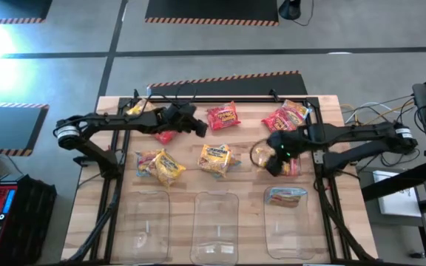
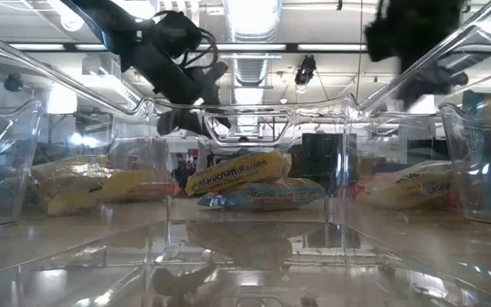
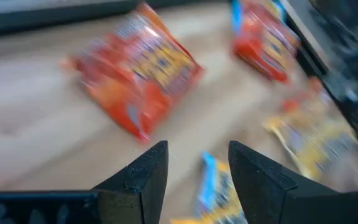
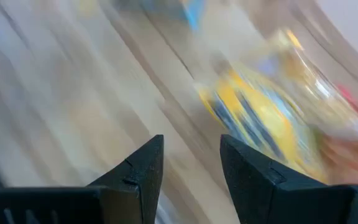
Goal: Sort Maruchan noodles
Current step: Put the yellow noodle pack into the middle transparent bin
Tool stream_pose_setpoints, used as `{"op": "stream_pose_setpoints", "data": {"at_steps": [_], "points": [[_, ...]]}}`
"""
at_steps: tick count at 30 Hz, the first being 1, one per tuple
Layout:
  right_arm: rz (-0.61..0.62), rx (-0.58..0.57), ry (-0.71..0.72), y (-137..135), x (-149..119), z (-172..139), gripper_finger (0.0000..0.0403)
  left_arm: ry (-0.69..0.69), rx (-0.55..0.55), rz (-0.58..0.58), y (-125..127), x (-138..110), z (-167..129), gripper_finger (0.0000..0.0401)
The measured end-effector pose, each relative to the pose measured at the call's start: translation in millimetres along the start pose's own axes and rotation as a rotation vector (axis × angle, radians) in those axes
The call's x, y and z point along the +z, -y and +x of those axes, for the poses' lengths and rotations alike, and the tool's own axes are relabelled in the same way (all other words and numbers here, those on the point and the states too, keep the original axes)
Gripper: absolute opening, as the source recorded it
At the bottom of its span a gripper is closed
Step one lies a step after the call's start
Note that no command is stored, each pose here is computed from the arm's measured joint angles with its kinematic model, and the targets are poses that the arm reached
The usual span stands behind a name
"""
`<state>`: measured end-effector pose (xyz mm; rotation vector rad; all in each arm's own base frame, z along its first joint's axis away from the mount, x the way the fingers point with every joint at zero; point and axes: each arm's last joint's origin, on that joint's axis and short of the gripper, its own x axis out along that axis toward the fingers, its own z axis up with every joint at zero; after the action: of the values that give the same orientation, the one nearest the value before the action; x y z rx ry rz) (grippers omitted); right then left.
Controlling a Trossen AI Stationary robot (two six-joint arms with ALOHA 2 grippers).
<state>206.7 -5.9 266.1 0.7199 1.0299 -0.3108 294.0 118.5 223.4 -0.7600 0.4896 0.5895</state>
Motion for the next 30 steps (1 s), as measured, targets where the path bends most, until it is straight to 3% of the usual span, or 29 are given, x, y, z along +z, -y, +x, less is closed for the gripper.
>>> {"op": "stream_pose_setpoints", "data": {"at_steps": [4, 8, 16, 30], "points": [[0.142, 0.219, 0.171, -4.2, 25.8, 11.0, 0.0148, -0.104, -0.086, 0.014, 5.8, -8.1, -0.4, 0.0152], [0.249, 0.347, 0.214, -3.3, 42.5, 32.8, 0.0148, -0.196, -0.102, 0.03, 11.2, -20.3, -1.6, 0.0152], [0.285, 0.374, 0.168, -3.1, 57.2, 63.8, 0.0148, -0.307, -0.113, 0.111, 27.4, -45.4, -5.7, 0.0152], [0.312, 0.357, 0.071, 18.8, 70.2, 96.7, 0.0148, -0.373, -0.091, 0.1, 34.3, -65.7, 5.9, 0.0152]]}}
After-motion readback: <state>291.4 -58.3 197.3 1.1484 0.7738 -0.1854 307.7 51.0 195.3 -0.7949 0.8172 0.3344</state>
